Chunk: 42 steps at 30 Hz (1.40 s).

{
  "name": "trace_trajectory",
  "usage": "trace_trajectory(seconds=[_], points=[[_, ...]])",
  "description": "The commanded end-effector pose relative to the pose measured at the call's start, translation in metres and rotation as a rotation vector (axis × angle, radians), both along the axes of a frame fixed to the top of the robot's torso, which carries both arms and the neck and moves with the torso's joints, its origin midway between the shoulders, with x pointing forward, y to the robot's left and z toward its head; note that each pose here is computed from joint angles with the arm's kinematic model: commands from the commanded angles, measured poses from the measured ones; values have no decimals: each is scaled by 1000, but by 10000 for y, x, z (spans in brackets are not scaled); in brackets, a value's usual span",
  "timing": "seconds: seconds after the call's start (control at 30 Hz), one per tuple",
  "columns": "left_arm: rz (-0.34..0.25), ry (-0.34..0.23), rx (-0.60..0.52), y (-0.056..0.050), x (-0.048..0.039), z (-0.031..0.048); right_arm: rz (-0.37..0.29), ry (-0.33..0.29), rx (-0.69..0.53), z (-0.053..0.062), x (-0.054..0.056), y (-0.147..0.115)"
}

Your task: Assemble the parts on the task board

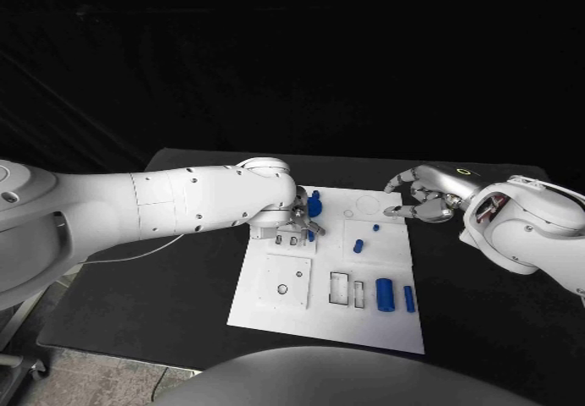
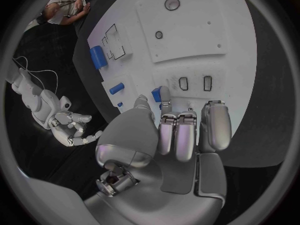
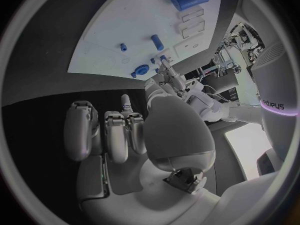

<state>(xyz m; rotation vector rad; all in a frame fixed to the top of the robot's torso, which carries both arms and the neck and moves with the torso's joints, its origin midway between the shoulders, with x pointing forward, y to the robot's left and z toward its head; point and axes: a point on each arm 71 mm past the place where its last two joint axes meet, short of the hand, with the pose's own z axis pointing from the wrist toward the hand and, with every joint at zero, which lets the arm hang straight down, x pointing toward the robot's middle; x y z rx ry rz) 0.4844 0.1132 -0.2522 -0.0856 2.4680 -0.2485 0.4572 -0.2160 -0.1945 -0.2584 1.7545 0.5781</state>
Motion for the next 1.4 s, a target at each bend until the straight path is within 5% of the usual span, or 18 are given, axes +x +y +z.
trace_trajectory(seconds=[0.03, 1.4], points=[[34, -5, 47, 20, 6, -1, 7, 12, -8, -11, -7, 6], [24, 19, 61, 17, 29, -82, 0, 26, -8, -21, -4, -24]])
